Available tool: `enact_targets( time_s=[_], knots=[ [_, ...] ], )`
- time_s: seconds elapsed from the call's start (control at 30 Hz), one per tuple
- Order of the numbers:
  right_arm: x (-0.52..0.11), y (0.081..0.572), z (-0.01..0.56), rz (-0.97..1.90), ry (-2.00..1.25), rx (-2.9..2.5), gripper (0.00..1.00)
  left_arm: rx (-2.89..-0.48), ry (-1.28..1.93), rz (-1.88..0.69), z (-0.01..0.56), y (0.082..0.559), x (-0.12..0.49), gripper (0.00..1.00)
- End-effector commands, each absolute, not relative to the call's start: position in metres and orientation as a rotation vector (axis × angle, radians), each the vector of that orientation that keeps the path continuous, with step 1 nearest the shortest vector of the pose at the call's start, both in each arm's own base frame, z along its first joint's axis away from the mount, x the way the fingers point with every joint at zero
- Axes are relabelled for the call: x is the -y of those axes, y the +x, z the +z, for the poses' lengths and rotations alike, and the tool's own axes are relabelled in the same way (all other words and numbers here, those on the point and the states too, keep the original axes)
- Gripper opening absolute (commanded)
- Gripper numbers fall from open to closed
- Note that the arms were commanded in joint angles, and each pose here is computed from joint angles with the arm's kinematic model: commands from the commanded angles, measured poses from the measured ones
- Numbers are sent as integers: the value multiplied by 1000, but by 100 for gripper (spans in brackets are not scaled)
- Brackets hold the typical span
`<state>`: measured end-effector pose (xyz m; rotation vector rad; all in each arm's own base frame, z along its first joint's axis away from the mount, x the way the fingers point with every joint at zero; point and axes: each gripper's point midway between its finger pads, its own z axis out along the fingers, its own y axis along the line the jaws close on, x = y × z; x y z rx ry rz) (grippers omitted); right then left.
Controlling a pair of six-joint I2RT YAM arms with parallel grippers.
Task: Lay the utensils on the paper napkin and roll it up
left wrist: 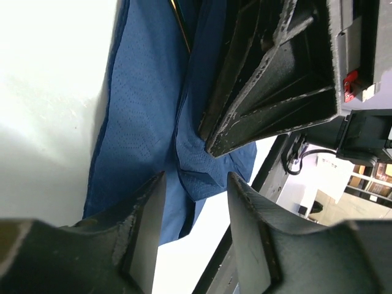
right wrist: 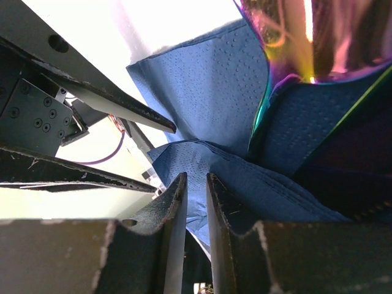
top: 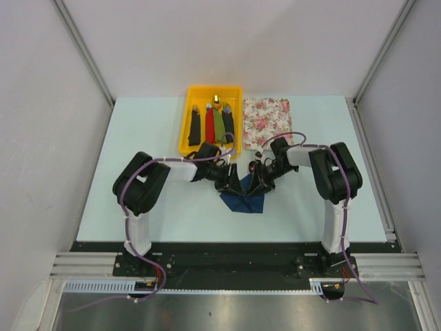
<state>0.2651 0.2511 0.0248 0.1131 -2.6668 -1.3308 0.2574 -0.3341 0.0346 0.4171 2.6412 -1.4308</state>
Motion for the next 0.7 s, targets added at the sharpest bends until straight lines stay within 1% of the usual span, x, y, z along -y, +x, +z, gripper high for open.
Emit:
enact_targets(
  time_s=[0.0, 0.1, 0.23, 0.4, 0.53, 0.67],
  knots=[
    [-255, 271, 25, -1347, 152, 2687, 23, -2581, 451, -1457, 48, 267, 345, 48],
    [-255, 273, 26, -1346, 148, 2694, 23, -2585, 454, -1460, 47, 268, 346, 47],
    [-256, 274, 27, -1352, 147, 2699, 23, -2599, 457, -1463, 45, 266, 348, 50],
    [-256, 274, 27, -1346, 144, 2706, 24, -2598, 470, -1459, 44, 265, 350, 47],
    [-256, 275, 27, -1342, 143, 2711, 23, -2644, 452, -1442, 39, 260, 346, 50],
    [-255, 276, 26, -1339, 137, 2714, 23, -2651, 446, -1442, 37, 260, 346, 50]
  ],
)
